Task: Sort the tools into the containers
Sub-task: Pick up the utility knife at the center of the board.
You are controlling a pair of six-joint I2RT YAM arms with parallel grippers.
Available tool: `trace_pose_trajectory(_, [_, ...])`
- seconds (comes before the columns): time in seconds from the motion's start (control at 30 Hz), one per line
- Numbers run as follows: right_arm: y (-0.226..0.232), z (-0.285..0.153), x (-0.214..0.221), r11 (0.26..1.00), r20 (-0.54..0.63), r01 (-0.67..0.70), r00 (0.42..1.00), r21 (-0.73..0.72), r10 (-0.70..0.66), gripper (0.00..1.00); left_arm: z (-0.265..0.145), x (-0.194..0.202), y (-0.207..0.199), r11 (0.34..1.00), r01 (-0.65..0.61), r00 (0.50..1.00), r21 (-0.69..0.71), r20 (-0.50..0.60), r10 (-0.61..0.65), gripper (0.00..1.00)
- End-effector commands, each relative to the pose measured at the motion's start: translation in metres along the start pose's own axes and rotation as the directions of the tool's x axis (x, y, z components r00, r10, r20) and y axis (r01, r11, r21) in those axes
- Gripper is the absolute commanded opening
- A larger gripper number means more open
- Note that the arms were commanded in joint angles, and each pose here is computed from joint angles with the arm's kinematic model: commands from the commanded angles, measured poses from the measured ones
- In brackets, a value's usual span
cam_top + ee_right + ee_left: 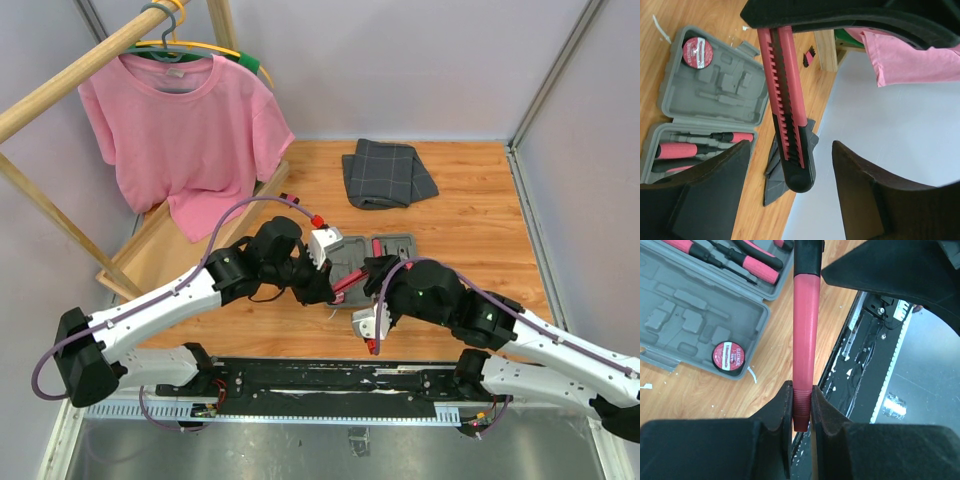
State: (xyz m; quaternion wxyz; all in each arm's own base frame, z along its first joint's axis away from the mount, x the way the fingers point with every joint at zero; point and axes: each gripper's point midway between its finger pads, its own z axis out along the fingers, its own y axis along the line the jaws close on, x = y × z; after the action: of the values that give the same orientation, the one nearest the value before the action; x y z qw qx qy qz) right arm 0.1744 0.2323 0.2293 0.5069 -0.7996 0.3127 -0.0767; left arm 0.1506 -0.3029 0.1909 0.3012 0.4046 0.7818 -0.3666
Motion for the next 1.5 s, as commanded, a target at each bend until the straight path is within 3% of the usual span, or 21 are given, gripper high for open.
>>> trace_pose_trajectory(0.0, [-0.002, -0.002, 0.004, 0.995, -0.035, 0.096, 0.995, -0.035, -0.097, 0.67, -0.002, -0.005, -0.01, 0.998, -0.022, 1.0, 0.064, -0.001, 0.022, 0.0])
trace_pose_trajectory(0.1, [0.002, 0.003, 0.008, 0.993, -0.059, 0.105, 0.992, -0.048, -0.108, 0.62, -0.002, -0.003, -0.014, 0.996, -0.024, 1.0, 0.087, -0.006, 0.025, 0.01])
trace_pose_trajectory(0.57, [-0.008, 0.008, 0.006, 0.998, -0.048, 0.052, 0.998, 0.038, -0.051, 0.17, 0.0, -0.002, -0.014, 0.996, -0.022, 1.0, 0.092, -0.017, 0.024, 0.0])
trace_pose_trajectory(0.7, [-0.009, 0.006, 0.004, 0.998, -0.039, 0.033, 0.999, 0.048, -0.031, 0.02, -0.001, -0.002, -0.014, 0.996, -0.022, 1.0, 0.087, -0.014, 0.023, 0.09])
trace_pose_trajectory(0.93, [-0.004, 0.007, 0.003, 0.999, -0.025, 0.011, 1.0, 0.041, -0.01, 0.01, -0.007, -0.011, -0.014, 0.997, -0.035, 0.999, 0.068, 0.034, 0.032, 0.47])
trace_pose_trajectory(1.03, [-0.001, 0.008, 0.004, 0.999, -0.03, 0.012, 1.0, 0.036, -0.011, 0.01, -0.013, -0.017, -0.011, 0.999, -0.039, 0.997, 0.036, 0.072, 0.036, 0.57])
trace_pose_trajectory(1.27, [-0.001, 0.007, 0.006, 0.995, -0.03, -0.065, 0.997, 0.079, 0.068, 0.01, -0.025, -0.038, -0.007, 0.999, -0.037, 0.983, -0.02, 0.182, 0.04, 0.7])
trace_pose_trajectory(1.37, [-0.004, 0.004, 0.006, 0.974, -0.01, -0.179, 0.983, 0.136, 0.182, 0.01, -0.032, -0.052, -0.005, 0.998, -0.026, 0.965, -0.052, 0.26, 0.039, 0.71])
trace_pose_trajectory(1.47, [-0.014, -0.004, 0.004, 0.9, 0.049, -0.378, 0.925, 0.217, 0.377, 0.01, -0.041, -0.07, -0.002, 0.997, 0.005, 0.934, -0.082, 0.355, 0.025, 0.72])
